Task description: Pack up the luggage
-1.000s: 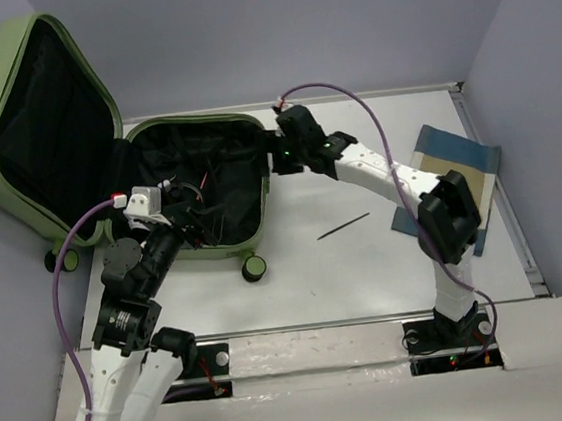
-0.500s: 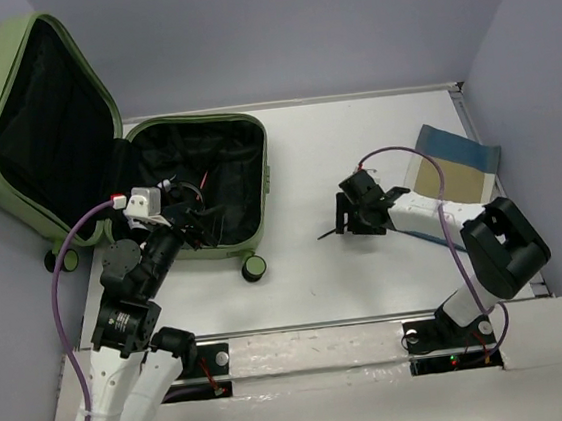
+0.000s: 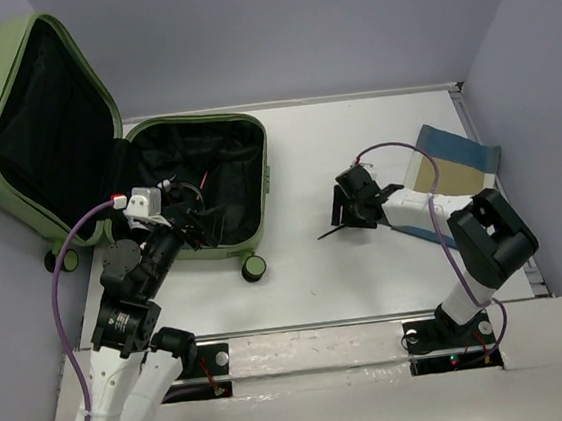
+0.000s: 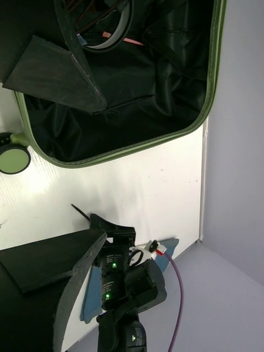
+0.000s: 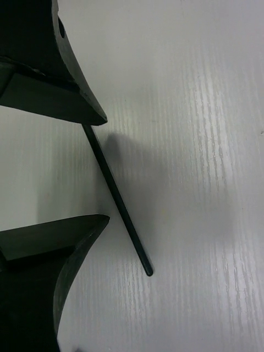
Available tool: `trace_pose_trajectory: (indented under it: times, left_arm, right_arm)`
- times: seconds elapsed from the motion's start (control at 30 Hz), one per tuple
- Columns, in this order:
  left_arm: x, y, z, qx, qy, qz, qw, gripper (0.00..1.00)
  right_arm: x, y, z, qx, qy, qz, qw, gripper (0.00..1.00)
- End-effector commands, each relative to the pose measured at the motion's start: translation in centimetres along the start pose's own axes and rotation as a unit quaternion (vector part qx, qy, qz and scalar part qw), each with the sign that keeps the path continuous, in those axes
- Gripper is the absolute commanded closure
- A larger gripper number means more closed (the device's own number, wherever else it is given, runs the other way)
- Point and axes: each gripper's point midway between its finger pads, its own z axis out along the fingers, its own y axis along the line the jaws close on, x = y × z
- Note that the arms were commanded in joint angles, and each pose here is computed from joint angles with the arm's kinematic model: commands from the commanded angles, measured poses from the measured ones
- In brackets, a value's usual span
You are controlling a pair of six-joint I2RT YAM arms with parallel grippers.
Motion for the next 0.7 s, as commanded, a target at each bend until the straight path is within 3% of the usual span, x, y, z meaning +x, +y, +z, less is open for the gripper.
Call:
trace_pose_trajectory:
  times: [0.0,0.33,0.47,0.57,0.67]
  left_arm:
    - [-2.1,-1.4,-0.4,0.026,-0.031,0.01,0.999,0.01]
    - [-2.3,-1.4,-0.4,0.025,-0.034,0.01,0.999,0.01]
    - [-2.2,-1.3,-0.4,0.023,-0.034,0.011,0.999,0.01]
    - [-2.2,-1.3,-0.4,0.023,-0.033,0.011,0.999,0.01]
    - [-2.2,-1.3,-0.4,0.023,-0.033,0.011,0.999,0.01]
  right_arm:
    - [-0.5,0.3,1.0,0.017,0.0,-0.007,1.0,0.32]
    - [0.6,-0.5,1.5,0.067,0.034,-0.076,0.994,0.73]
    - [1.3,0.1,1.7,0.074,0.043,-0.098,0.992,0.69]
    - [1.7,0.0,1.7,0.081,0.047,-0.107,0.99,0.57]
    - [2.6,-0.2,1.8,0.081,0.06,-0.118,0.988,0.63]
